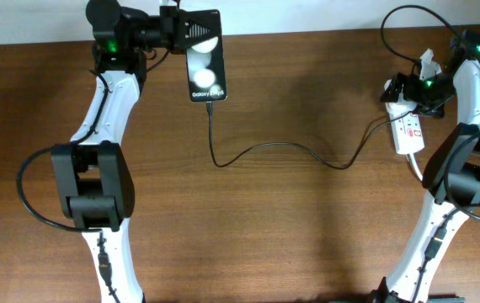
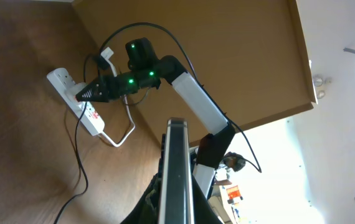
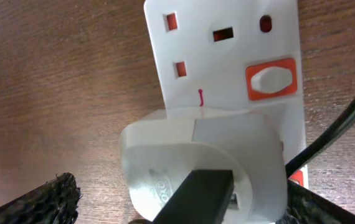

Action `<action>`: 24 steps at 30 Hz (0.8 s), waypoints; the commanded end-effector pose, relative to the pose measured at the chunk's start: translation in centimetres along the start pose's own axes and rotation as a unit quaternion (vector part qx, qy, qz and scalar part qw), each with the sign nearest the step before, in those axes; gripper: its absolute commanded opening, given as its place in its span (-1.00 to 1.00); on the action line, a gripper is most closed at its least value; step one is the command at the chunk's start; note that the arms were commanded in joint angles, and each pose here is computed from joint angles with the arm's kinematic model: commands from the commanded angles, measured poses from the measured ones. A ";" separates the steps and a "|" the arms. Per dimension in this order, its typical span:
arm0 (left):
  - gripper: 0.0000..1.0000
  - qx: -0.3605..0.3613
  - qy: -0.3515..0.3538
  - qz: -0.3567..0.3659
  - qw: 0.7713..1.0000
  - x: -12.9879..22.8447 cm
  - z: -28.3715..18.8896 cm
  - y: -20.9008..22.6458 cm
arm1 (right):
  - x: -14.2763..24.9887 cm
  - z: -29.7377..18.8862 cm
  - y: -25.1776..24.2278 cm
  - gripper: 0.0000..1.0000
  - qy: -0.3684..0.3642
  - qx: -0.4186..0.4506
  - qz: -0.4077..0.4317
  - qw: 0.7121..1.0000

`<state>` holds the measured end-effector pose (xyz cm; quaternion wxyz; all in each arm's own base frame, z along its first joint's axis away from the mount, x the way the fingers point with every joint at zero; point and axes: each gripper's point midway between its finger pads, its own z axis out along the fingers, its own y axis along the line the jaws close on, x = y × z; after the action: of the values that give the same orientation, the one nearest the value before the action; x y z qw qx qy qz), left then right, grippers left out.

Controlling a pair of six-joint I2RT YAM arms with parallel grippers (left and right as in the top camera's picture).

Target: Plug charger to phone and switch on socket

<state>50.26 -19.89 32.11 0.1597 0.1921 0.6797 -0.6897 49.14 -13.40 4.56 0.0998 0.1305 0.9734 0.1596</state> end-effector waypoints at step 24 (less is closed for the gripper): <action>-1.00 0.001 0.003 0.000 1.000 -0.1 0.2 -0.7 | 3.1 3.9 3.5 1.00 0.065 -0.057 0.012 0.996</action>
<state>50.20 -19.89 32.09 0.1572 0.1920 0.6802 -0.6898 48.56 -12.89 4.29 0.0879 0.1413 0.9721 0.1654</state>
